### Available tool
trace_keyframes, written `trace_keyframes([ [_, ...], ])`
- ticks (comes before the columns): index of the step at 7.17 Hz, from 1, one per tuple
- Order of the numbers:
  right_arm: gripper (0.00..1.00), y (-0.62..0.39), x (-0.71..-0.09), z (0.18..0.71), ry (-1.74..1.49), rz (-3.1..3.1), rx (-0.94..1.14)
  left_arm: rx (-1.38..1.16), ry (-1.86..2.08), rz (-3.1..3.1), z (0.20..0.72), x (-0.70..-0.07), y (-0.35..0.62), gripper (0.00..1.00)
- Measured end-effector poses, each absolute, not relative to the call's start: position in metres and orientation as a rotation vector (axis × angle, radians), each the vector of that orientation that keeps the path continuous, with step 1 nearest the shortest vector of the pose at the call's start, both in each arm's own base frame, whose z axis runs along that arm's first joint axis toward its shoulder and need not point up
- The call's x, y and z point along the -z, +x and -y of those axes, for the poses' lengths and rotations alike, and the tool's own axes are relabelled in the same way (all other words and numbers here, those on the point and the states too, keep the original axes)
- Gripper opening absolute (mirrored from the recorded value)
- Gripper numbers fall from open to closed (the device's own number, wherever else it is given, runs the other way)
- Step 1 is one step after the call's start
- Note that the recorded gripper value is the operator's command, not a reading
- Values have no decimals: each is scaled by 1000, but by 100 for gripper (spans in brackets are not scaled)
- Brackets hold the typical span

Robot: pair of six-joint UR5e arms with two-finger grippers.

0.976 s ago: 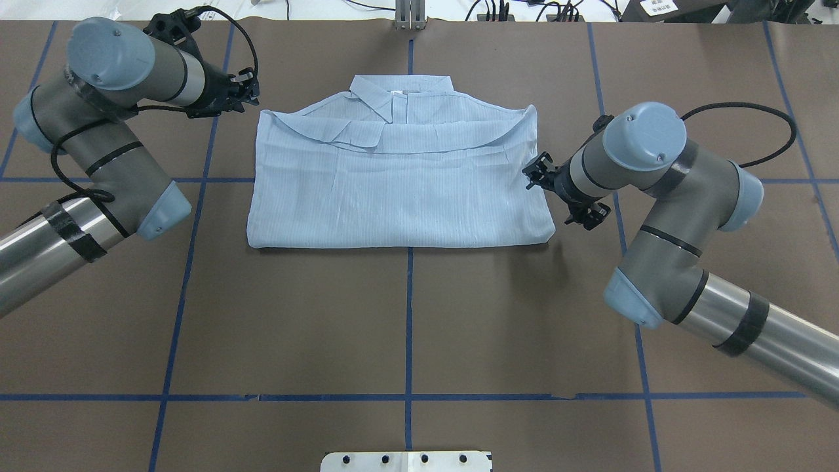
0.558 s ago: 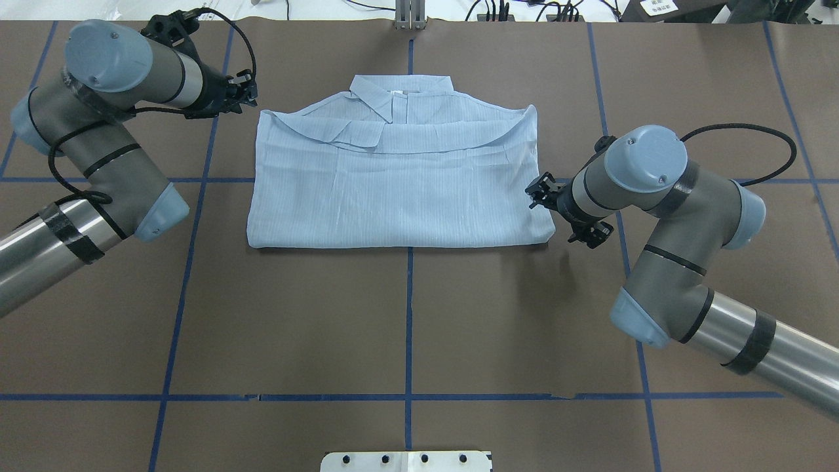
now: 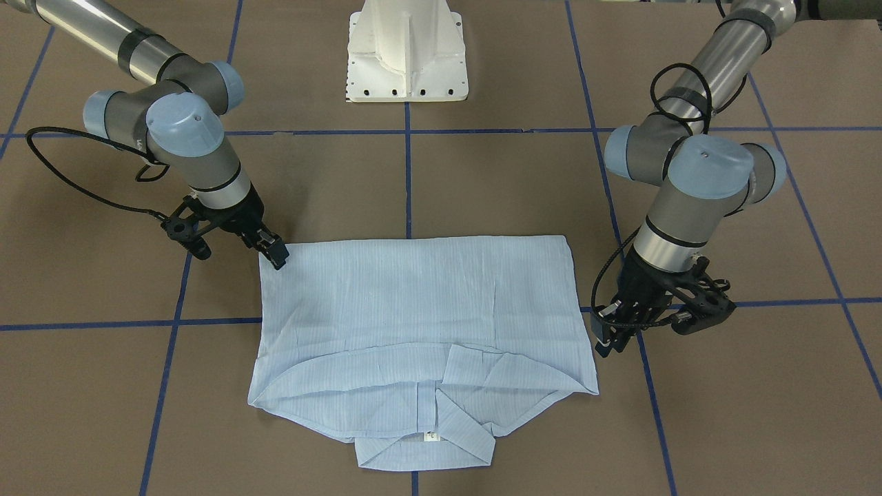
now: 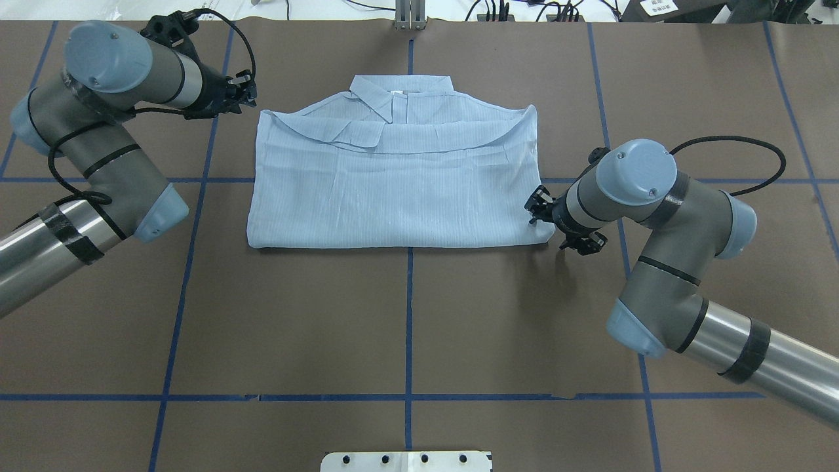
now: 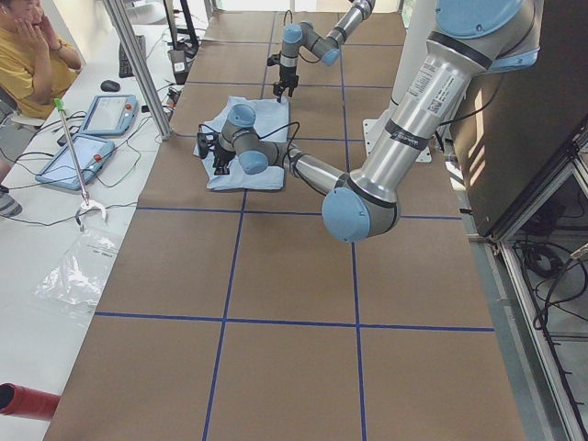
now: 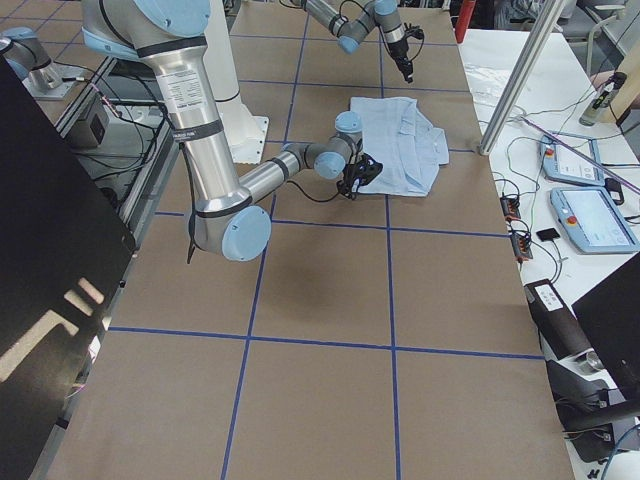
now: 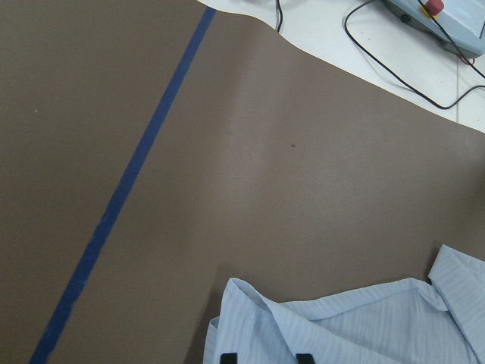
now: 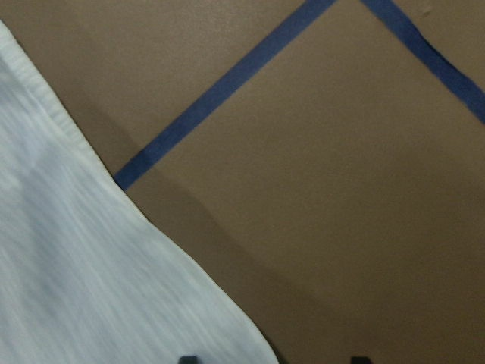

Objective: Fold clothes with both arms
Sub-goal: 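Move the right gripper to the bundle's side edge and grasp it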

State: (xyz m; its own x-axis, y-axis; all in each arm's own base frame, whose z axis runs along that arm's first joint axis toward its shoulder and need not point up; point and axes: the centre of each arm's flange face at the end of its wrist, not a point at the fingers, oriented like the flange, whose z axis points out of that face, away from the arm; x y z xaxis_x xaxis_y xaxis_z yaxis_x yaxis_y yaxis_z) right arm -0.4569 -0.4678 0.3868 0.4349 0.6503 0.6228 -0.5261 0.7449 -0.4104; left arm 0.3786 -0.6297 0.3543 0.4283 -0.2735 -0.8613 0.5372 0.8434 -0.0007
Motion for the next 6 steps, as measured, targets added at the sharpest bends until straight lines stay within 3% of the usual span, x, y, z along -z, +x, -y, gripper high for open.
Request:
trace_keyframes([
  [6, 0, -433, -373, 448, -188, 891, -710, 518, 287, -996, 627, -364, 377, 37],
])
